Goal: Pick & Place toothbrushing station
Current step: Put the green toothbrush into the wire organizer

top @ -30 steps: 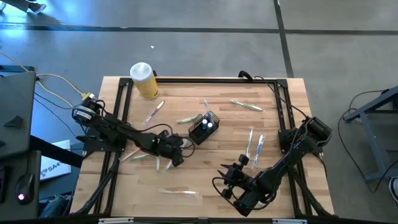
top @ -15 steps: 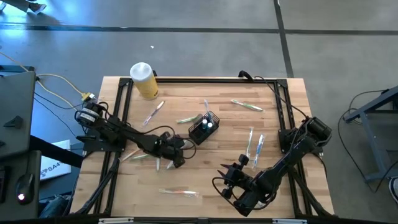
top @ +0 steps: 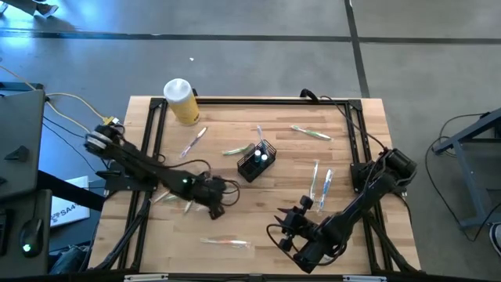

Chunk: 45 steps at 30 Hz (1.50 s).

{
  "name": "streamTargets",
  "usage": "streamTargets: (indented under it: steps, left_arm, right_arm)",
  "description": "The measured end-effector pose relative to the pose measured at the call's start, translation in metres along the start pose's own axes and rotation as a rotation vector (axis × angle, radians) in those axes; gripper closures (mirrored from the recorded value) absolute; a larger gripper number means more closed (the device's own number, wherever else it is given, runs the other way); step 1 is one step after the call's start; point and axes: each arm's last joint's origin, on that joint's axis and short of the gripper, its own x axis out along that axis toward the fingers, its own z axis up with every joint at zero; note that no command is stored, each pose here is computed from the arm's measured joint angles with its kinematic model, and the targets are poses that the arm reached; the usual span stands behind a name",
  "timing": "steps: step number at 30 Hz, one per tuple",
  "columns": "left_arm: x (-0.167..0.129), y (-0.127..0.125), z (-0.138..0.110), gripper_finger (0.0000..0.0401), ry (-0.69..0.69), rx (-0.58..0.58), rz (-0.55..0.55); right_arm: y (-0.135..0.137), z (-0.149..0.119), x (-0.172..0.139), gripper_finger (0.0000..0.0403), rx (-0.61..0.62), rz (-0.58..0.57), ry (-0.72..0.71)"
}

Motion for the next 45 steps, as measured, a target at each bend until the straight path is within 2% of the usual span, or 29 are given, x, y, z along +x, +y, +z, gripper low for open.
streamTargets:
  steps: [4, 9, 15, 21, 27, 30, 36, 45]
  left_arm:
    - [-0.039, -0.008, 0.001, 0.04, -0.141, 0.003, -0.055]
    - [-0.096, -0.022, 0.002, 0.04, -0.424, 0.062, -0.168]
    - [-0.129, -0.047, -0.002, 0.04, -0.676, 0.197, -0.292]
    - [-0.116, -0.077, 0.0, 0.04, -0.821, 0.357, -0.382]
    - [-0.091, -0.095, 0.003, 0.0401, -0.895, 0.491, -0.494]
    - [-0.089, -0.094, 0.007, 0.0401, -0.914, 0.491, -0.496]
    - [-0.087, -0.094, 0.007, 0.0401, -0.906, 0.508, -0.504]
    - [-0.085, -0.094, 0.005, 0.0401, -0.883, 0.532, -0.501]
  right_arm:
    - [0.002, -0.004, 0.003, 0.0294, -0.01, -0.012, -0.003]
    - [0.002, -0.001, 0.006, 0.0294, 0.01, -0.027, -0.031]
    - [0.013, 0.001, -0.008, 0.0294, 0.017, -0.024, -0.192]
    - [0.032, 0.013, -0.024, 0.0294, -0.04, -0.002, -0.341]
    - [0.045, 0.034, -0.024, 0.0294, -0.117, 0.183, -0.358]
    - [0.046, 0.044, -0.018, 0.0294, -0.136, 0.267, -0.362]
    - [0.041, 0.063, 0.001, 0.0294, -0.141, 0.334, -0.391]
    - [0.036, 0.088, 0.017, 0.0294, -0.146, 0.529, -0.479]
